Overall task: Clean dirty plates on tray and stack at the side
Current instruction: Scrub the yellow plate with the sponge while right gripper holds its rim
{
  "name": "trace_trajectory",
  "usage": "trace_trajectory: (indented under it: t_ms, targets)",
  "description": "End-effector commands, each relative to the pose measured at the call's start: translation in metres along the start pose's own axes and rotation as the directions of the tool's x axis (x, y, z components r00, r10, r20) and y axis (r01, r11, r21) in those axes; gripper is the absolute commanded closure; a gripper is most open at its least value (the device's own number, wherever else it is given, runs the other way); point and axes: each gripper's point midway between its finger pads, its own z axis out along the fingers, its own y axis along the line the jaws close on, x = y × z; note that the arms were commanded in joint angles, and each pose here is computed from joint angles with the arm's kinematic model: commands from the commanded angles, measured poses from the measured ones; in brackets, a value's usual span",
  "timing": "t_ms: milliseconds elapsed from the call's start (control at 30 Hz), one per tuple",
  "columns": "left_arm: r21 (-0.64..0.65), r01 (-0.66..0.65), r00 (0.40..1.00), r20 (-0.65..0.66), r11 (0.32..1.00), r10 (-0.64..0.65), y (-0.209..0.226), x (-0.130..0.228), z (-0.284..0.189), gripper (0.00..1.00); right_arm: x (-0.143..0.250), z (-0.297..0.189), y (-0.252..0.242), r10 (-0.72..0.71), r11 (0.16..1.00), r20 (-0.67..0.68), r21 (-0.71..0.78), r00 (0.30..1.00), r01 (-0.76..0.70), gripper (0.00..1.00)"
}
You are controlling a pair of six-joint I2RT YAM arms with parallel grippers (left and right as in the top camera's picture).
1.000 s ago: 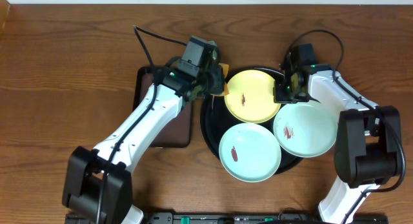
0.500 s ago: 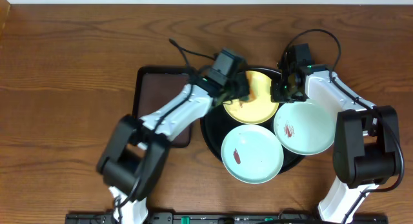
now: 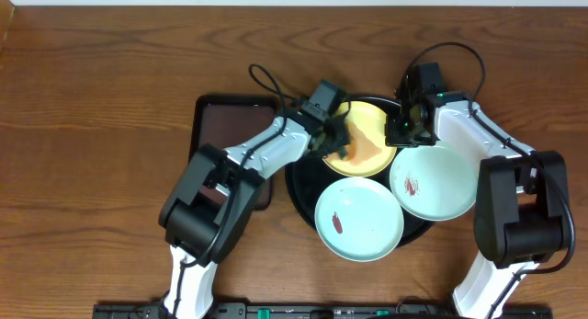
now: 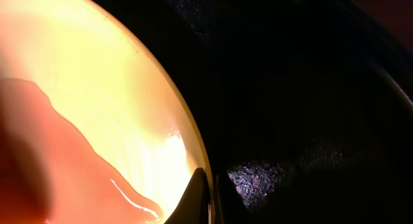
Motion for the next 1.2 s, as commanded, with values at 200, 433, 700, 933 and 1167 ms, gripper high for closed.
trace_trajectory:
  t_ms: [200, 433, 700, 933, 1167]
  targets:
    - [-0.208, -0.120, 0.981, 0.129, 0.971, 0.148, 0.023, -0.041, -0.014, 0.93, 0.006, -0.003, 0.000, 0.003, 1.000, -0.010, 0.015, 1.000, -0.003, 0.99]
    - [-0.129, -0.128, 0.977, 0.152, 0.983, 0.147, -0.016, -0.020, 0.005, 0.93, 0.006, -0.003, 0.000, 0.003, 1.000, -0.012, 0.016, 1.000, -0.003, 0.99]
    - [-0.068, -0.108, 0.991, 0.070, 0.992, 0.113, -0.019, -0.003, 0.025, 0.92, 0.008, -0.003, -0.001, 0.004, 1.000, -0.018, 0.021, 1.000, -0.004, 0.99]
    - [-0.317, -0.038, 0.999, 0.008, 0.948, 0.042, 0.080, -0.032, 0.000, 0.93, 0.008, -0.003, -0.001, 0.004, 1.000, -0.017, 0.021, 1.000, -0.003, 0.99]
    - [-0.196, 0.007, 0.995, -0.096, 0.981, -0.027, 0.052, -0.005, 0.006, 0.93, 0.008, -0.003, -0.001, 0.004, 1.000, -0.018, 0.021, 1.000, -0.004, 0.99]
